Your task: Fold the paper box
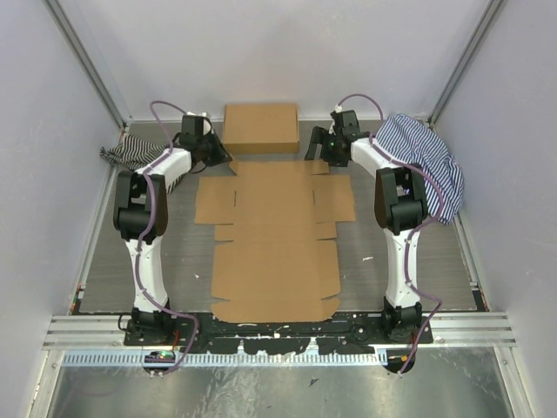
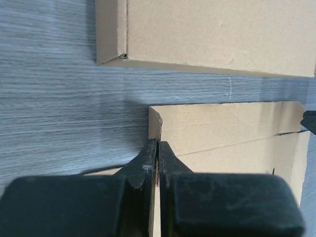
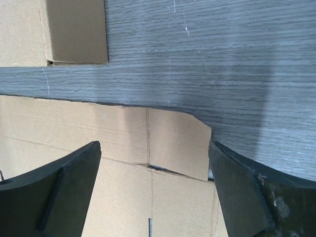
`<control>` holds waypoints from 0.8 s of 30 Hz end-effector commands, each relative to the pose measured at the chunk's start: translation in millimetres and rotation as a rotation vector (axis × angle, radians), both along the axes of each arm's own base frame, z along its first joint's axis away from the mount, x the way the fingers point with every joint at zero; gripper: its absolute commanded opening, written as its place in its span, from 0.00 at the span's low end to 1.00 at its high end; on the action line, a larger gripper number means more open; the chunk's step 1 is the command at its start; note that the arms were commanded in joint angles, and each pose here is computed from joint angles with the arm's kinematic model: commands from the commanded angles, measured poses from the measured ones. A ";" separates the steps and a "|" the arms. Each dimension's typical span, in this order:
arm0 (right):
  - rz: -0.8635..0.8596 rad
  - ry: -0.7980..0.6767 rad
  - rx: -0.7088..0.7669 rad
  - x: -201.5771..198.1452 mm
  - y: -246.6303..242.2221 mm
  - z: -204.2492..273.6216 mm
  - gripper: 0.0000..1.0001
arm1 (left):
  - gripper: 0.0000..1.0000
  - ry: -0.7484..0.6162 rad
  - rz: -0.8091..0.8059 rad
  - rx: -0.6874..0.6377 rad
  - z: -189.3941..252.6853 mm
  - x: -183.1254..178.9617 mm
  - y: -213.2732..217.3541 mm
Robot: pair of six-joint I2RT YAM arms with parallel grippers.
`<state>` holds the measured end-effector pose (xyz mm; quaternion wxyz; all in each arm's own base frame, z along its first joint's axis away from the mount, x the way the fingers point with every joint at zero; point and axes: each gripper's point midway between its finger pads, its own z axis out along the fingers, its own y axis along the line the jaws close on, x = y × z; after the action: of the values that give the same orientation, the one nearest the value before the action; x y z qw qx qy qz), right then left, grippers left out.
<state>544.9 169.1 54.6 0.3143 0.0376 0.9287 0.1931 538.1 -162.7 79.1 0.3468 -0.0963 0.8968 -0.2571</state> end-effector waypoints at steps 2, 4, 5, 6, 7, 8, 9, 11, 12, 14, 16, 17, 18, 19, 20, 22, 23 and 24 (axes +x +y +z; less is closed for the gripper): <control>0.015 -0.094 0.021 3.9 4.9 48.4 0.95 | 0.11 0.053 0.002 0.002 -11.0 1.2 -2.6; 0.008 -0.092 0.018 4.1 4.3 48.4 0.95 | 0.06 0.071 0.002 0.018 -12.4 1.4 -0.9; -0.005 -0.092 0.012 5.2 1.9 48.4 0.96 | 0.02 0.074 0.001 0.029 -11.6 1.3 0.5; -0.016 -0.088 0.005 5.1 0.3 48.3 0.96 | 0.00 0.073 0.001 0.038 -9.8 1.3 1.7; -0.020 -0.085 0.002 4.9 -0.2 49.3 0.96 | 0.00 0.065 -0.001 0.046 -6.5 0.7 2.9; -0.017 -0.089 0.004 4.4 0.2 51.6 0.97 | 0.00 0.054 -0.002 0.051 -2.8 0.4 3.9; -0.014 -0.090 0.008 4.1 0.5 52.9 0.96 | 0.00 0.043 -0.002 0.056 0.6 -0.1 5.0; 0.002 -0.095 0.023 3.5 4.4 55.9 0.97 | 0.00 0.030 -0.007 0.064 5.6 -1.2 6.7; 0.011 -0.099 0.035 3.5 6.3 58.6 0.97 | 0.00 0.027 -0.010 0.068 7.8 -1.6 6.6; 0.039 -0.103 0.063 1.4 12.9 63.1 0.97 | 0.00 0.034 -0.013 0.073 7.9 -2.7 6.9; 0.067 -0.113 0.095 -1.2 18.6 68.4 0.97 | 0.00 0.042 -0.017 0.073 6.5 -4.0 6.6; 0.085 -0.122 0.116 -2.6 22.8 73.1 0.97 | 0.00 0.044 -0.019 0.070 6.1 -4.4 6.0; 0.101 -0.129 0.134 -4.3 26.6 77.1 0.96 | 0.00 0.045 -0.018 0.065 6.2 -4.3 6.1; 0.118 -0.132 0.153 -5.7 30.2 80.2 0.96 | 0.00 0.047 -0.020 0.061 5.7 -4.7 4.7; 0.142 -0.132 0.179 -8.0 35.0 84.1 0.96 | 0.00 0.049 -0.022 0.058 5.2 -5.0 3.5; 0.170 -0.133 0.210 -10.4 41.8 88.1 0.95 | 0.00 0.051 -0.027 0.054 4.8 -5.5 1.2; 0.181 -0.132 0.222 -11.3 44.7 88.7 0.95 | 0.00 0.051 -0.031 0.052 5.1 -5.7 -0.4; 0.189 -0.127 0.231 -11.6 46.3 87.5 0.95 | 0.00 0.051 -0.035 0.049 5.0 -5.9 -2.0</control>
<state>537.3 185.4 86.4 0.3174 0.0149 0.9138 0.2529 533.5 -154.3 62.3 0.3146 -0.0938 0.9174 -0.2248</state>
